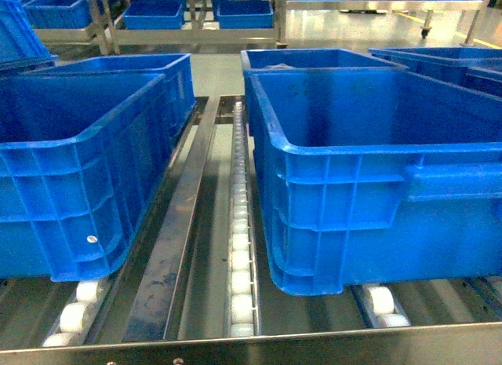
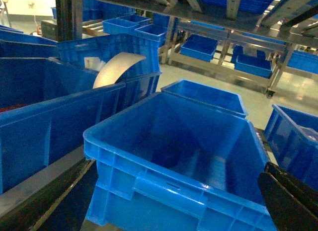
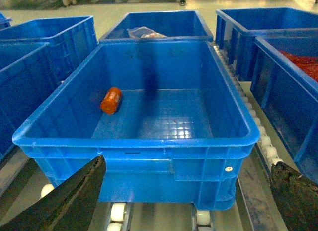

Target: Sort blue parts and orange caps into right shelf containers

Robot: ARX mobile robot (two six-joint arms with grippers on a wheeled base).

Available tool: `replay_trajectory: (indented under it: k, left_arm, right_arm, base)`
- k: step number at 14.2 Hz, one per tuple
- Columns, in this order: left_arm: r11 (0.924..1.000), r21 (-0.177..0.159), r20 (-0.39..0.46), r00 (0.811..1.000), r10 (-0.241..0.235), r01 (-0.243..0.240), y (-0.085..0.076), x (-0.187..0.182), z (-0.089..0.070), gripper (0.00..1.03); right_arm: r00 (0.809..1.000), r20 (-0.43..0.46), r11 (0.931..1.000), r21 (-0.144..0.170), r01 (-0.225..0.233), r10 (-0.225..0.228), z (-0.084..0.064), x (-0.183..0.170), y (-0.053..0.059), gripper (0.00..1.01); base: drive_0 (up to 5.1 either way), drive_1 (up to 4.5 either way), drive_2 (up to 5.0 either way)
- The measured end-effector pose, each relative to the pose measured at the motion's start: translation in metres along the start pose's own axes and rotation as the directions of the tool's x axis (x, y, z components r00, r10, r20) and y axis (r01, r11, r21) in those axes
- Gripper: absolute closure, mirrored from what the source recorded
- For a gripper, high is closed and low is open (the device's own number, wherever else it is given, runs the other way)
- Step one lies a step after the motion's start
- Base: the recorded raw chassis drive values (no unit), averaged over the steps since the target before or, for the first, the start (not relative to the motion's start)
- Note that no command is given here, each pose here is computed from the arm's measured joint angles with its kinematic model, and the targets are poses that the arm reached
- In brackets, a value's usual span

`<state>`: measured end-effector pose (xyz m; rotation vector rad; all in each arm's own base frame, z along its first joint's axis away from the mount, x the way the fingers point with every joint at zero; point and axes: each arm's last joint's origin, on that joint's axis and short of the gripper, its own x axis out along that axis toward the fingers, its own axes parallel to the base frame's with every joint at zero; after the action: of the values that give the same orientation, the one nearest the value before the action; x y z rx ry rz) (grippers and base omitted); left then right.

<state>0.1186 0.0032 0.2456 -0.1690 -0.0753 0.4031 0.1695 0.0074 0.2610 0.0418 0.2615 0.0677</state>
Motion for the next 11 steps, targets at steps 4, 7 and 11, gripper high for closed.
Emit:
replay_trajectory:
  k: [4, 7, 11]
  left_arm:
    - [1.0000, 0.000, 0.000, 1.000, 0.000, 0.000, 0.000, 0.000, 0.000, 0.05]
    - [1.0000, 0.000, 0.000, 1.000, 0.000, 0.000, 0.000, 0.000, 0.000, 0.05]
    - [1.0000, 0.000, 0.000, 1.000, 0.000, 0.000, 0.000, 0.000, 0.000, 0.05]
  right_arm:
    - [0.999, -0.009, 0.9990, 0.015, 0.042, -0.042, -0.009, -0.032, -0.016, 0.03]
    - [0.998, -0.035, 0.9982, 0.012, 0.058, -0.058, -0.017, -0.033, -0.019, 0.03]
    - [0.998, -0.037, 0.9982, 0.012, 0.058, -0.058, -0.018, -0.033, -0.019, 0.03]
  base:
    - [0.0, 0.00, 0.0]
    - [0.0, 0.00, 0.0]
    - [0.0, 0.00, 0.0]
